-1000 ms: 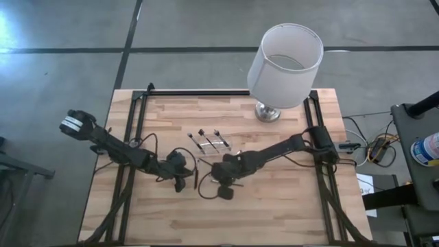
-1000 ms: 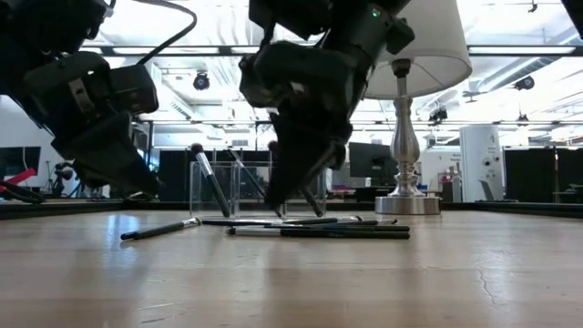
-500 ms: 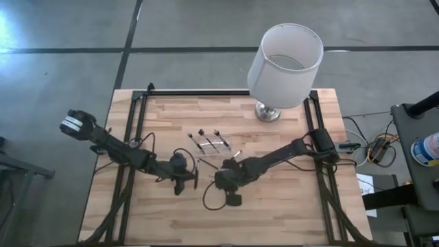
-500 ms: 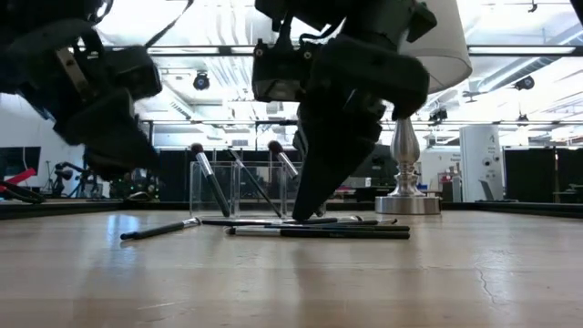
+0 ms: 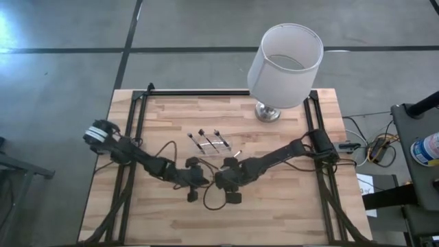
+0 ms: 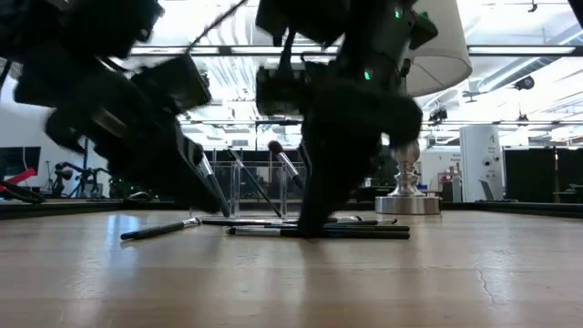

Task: Put items in baskets/containers
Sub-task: Put the eyeshadow brush into the transparent organizer

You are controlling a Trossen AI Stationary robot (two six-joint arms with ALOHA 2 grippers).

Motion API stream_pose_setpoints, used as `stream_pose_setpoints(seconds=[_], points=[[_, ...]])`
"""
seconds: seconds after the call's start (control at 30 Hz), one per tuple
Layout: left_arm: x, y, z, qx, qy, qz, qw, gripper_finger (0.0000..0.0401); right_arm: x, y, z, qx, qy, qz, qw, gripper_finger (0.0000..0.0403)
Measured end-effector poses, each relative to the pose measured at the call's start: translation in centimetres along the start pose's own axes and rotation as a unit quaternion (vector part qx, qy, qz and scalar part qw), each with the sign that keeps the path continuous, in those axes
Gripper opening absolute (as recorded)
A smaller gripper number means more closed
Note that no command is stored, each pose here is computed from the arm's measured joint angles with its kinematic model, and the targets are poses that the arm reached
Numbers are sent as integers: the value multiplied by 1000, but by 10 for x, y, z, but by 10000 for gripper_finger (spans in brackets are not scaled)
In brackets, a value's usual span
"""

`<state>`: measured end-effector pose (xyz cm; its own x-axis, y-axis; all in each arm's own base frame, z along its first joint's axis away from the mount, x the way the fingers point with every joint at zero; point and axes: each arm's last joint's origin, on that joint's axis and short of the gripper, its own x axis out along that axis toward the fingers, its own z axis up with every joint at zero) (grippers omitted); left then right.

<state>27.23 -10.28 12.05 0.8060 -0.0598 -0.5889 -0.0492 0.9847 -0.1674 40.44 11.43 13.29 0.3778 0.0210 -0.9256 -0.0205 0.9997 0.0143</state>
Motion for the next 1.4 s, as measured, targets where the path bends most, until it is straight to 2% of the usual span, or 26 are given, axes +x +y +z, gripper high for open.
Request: stream_pose_setpoints(seconds=[0.13,0.3,0.37,0.53,0.63,0.8,1.0,1.17,1.3,1.4], points=[[4,-1,0,0,2,1,1000,0,9,1,-3,7,15,-2,1000,99],[3,-1,0,0,3,0,1000,0,15,2,-6,14,26,10,1000,27],[2,-1,1,-1,2,-1,1000,0,15,2,-6,17,25,10,999,17],[2,0,0,1,8,2,1000,0,16,0,-3,57,18,11,998,13],[0,1,-2,3,20,7,1000,0,16,-4,-2,114,13,12,993,13],[-12,4,1,12,39,28,999,0,9,-5,9,168,-37,23,985,11],[-34,8,11,25,37,69,997,0,6,-11,16,195,-71,18,978,11],[-52,14,12,32,56,104,992,0,4,-13,25,224,-114,37,967,11],[-65,21,4,14,64,119,991,0,2,-19,30,232,-124,32,964,11],[-76,27,-2,-28,57,122,991,0,2,-22,30,231,-125,29,964,11]])
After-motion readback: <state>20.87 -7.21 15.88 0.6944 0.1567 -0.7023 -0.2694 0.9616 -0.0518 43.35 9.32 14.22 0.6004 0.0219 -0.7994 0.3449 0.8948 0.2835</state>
